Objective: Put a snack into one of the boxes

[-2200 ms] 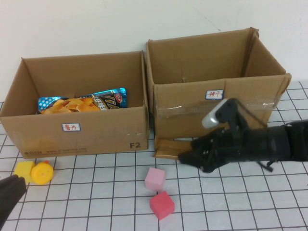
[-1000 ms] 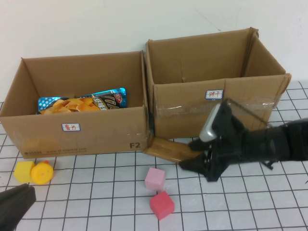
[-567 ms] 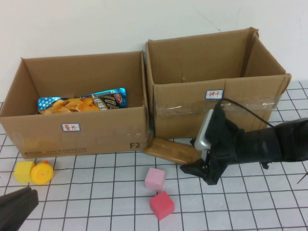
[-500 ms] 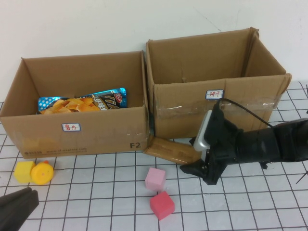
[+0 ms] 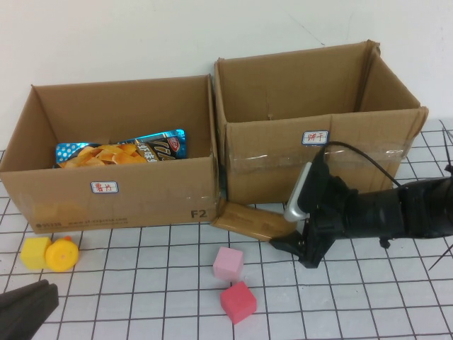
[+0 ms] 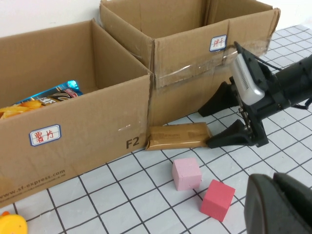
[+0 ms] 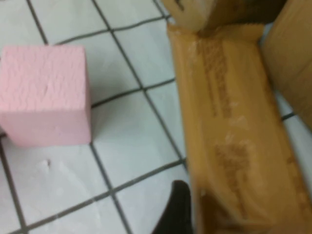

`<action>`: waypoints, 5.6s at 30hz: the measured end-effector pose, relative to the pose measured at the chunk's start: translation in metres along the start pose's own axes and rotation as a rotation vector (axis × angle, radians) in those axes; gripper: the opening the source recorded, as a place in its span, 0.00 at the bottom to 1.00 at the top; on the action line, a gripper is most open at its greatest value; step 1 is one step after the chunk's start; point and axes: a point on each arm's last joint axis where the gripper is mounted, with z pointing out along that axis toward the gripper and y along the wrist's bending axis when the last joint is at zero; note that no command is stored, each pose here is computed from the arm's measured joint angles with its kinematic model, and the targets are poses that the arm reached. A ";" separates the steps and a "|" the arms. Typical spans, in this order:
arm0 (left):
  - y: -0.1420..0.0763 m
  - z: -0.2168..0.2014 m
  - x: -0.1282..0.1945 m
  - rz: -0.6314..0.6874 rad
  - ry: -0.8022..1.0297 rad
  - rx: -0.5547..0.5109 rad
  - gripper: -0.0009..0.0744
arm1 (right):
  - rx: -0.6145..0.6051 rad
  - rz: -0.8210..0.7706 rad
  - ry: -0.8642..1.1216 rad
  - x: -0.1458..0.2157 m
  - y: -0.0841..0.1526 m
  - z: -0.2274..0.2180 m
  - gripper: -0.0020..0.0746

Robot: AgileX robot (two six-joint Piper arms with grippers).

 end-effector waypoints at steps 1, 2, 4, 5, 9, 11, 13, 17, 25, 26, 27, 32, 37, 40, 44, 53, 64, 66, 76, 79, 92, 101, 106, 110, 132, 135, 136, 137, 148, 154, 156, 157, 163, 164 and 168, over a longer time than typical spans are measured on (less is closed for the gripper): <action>0.000 0.000 0.000 0.000 0.000 0.000 0.01 | -0.004 0.001 0.004 0.002 0.001 0.002 0.84; 0.000 0.000 0.000 0.000 0.001 0.001 0.01 | -0.007 0.003 0.008 0.004 0.001 0.003 0.84; 0.000 0.000 0.000 0.000 0.003 0.003 0.01 | -0.012 0.006 0.014 0.006 0.002 0.005 0.84; 0.000 0.000 0.000 0.000 0.004 0.005 0.01 | -0.014 0.009 0.017 0.007 0.002 0.006 0.84; -0.001 0.000 0.001 0.000 0.007 0.008 0.01 | -0.023 0.015 0.016 0.009 0.003 0.009 0.84; -0.001 0.000 0.001 0.001 0.008 0.007 0.01 | -0.033 0.019 0.009 0.010 0.003 0.011 0.84; -0.001 0.000 0.001 0.001 0.008 0.007 0.01 | -0.045 0.027 0.002 0.011 0.004 0.013 0.83; -0.001 0.000 0.001 0.001 0.009 0.008 0.01 | -0.060 0.047 -0.011 0.012 0.006 0.015 0.83; -0.001 0.000 0.001 0.001 0.011 0.011 0.01 | -0.125 0.153 -0.060 0.010 0.012 0.017 0.72; -0.001 0.000 0.001 0.001 0.011 0.011 0.01 | -0.140 0.162 -0.074 0.008 0.013 0.017 0.70; -0.001 0.000 0.001 0.001 0.011 0.011 0.01 | -0.150 0.167 -0.084 0.007 0.014 0.017 0.69; -0.001 0.000 0.001 0.001 0.011 0.011 0.01 | -0.157 0.171 -0.089 0.007 0.015 0.017 0.66; -0.001 0.000 0.001 0.001 0.011 0.011 0.01 | -0.124 0.169 -0.054 0.010 0.012 0.017 0.66; -0.001 0.000 0.001 0.001 0.011 0.011 0.01 | -0.120 0.169 -0.049 0.011 0.012 0.018 0.67; -0.001 0.000 0.001 0.007 0.011 0.011 0.01 | -0.122 0.165 -0.047 0.010 0.013 0.019 0.72; -0.001 0.000 0.001 0.007 0.011 0.011 0.01 | -0.109 0.116 -0.003 0.009 0.017 0.020 0.75; -0.001 0.000 0.001 0.007 0.011 0.011 0.01 | -0.106 0.127 -0.001 0.007 0.016 0.019 0.64; -0.001 0.000 0.001 0.007 0.011 0.011 0.01 | -0.103 0.124 0.004 0.004 0.015 0.016 0.64; -0.001 0.000 0.001 0.008 0.015 0.008 0.01 | -0.125 0.095 0.046 -0.014 0.016 -0.009 0.63; -0.001 0.000 0.002 0.009 0.016 0.007 0.01 | -0.189 0.081 0.051 -0.018 0.021 -0.015 0.63; -0.004 0.000 0.004 0.012 0.048 0.043 0.01 | -0.442 0.075 0.059 -0.021 0.043 -0.025 0.63; -0.005 0.000 0.006 0.015 0.062 0.060 0.01 | -0.483 0.001 -0.034 -0.053 0.038 -0.045 0.63; -0.006 0.000 0.006 0.015 0.063 0.061 0.01 | -0.412 -0.110 -0.143 -0.098 0.021 -0.071 0.63; -0.006 0.000 0.006 0.015 0.064 0.063 0.01 | -0.219 -0.193 -0.217 -0.136 -0.002 -0.093 0.63; -0.005 0.000 0.005 0.015 0.056 0.052 0.01 | 0.552 0.188 -0.227 -0.137 -0.088 -0.085 0.75; -0.005 0.000 0.005 0.015 0.056 0.052 0.01 | 0.552 0.201 -0.232 -0.137 -0.088 -0.085 0.77; -0.004 0.000 0.005 0.015 0.053 0.049 0.01 | 0.551 0.208 -0.234 -0.137 -0.088 -0.085 0.77; -0.004 0.000 0.004 0.015 0.047 0.042 0.01 | 0.547 0.210 -0.245 -0.139 -0.087 -0.087 0.76; 0.024 -0.004 -0.010 0.121 -0.091 -0.278 0.01 | 0.267 -0.045 -0.470 -0.203 -0.037 -0.170 0.06; 0.047 -0.013 -0.003 0.110 0.000 -0.544 0.01 | 0.111 -0.103 -0.210 -0.194 -0.008 -0.201 0.03; 0.053 -0.017 0.001 0.046 0.031 -0.624 0.01 | 0.091 -0.078 -0.068 -0.183 -0.003 -0.209 0.03; 0.057 -0.020 0.004 0.005 0.047 -0.670 0.01 | 0.094 -0.057 0.002 -0.178 -0.001 -0.214 0.03; 0.062 -0.038 0.011 -0.126 0.033 -0.862 0.01 | 0.225 0.010 0.190 -0.148 0.015 -0.248 0.03; 0.059 -0.042 0.011 -0.128 0.009 -0.865 0.01 | 0.239 0.019 0.189 -0.144 0.020 -0.253 0.03; 0.047 -0.048 0.012 -0.119 -0.048 -0.807 0.01 | 0.271 0.043 0.162 -0.121 0.046 -0.271 0.03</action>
